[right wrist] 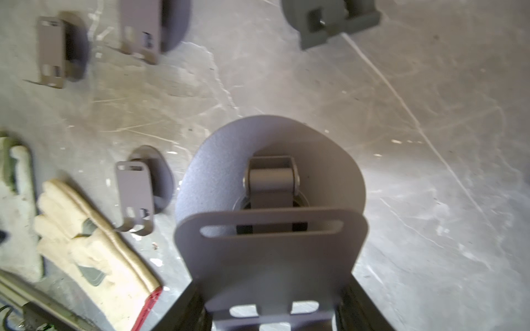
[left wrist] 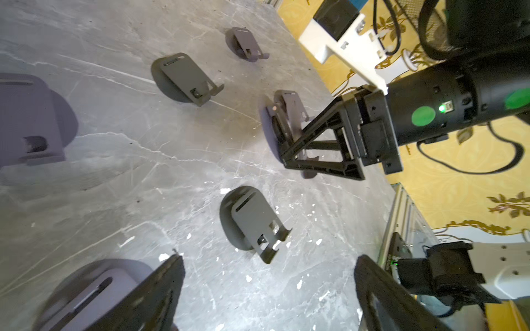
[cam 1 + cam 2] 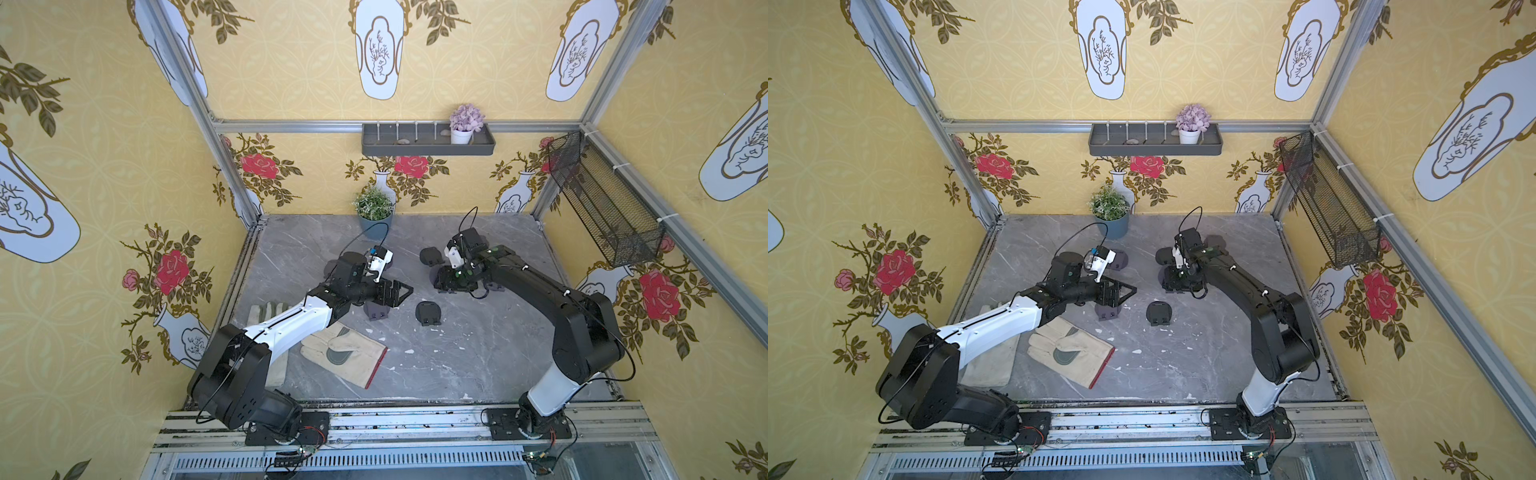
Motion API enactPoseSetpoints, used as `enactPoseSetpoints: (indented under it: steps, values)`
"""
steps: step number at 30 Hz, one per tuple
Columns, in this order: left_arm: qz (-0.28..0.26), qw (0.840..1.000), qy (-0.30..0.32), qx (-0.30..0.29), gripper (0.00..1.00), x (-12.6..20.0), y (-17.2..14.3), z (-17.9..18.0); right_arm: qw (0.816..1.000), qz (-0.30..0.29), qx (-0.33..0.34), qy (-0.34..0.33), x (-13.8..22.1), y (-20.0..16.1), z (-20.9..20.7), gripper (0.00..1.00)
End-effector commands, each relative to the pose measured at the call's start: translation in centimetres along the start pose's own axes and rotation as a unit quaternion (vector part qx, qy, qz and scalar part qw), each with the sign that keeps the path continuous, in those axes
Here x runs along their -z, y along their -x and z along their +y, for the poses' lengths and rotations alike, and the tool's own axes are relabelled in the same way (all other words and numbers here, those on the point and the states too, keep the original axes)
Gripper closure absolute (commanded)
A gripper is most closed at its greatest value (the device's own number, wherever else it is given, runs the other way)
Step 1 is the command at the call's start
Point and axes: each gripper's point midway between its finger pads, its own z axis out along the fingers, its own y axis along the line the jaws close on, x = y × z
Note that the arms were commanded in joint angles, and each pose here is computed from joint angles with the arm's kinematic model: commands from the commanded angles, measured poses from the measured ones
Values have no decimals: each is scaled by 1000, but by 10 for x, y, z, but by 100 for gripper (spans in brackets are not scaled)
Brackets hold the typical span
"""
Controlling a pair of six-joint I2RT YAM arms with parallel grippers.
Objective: Open the phone stand
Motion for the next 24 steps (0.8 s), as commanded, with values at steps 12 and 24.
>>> enactPoseSetpoints:
  steps: [12,24]
  values:
    - [-23,995,-87,45,43,-13,23,-7,995,-51,69,44,13,2,70,53]
    - [-21,994,-85,68,47,-27,22,7,990,-71,110,58,32,1,88,53]
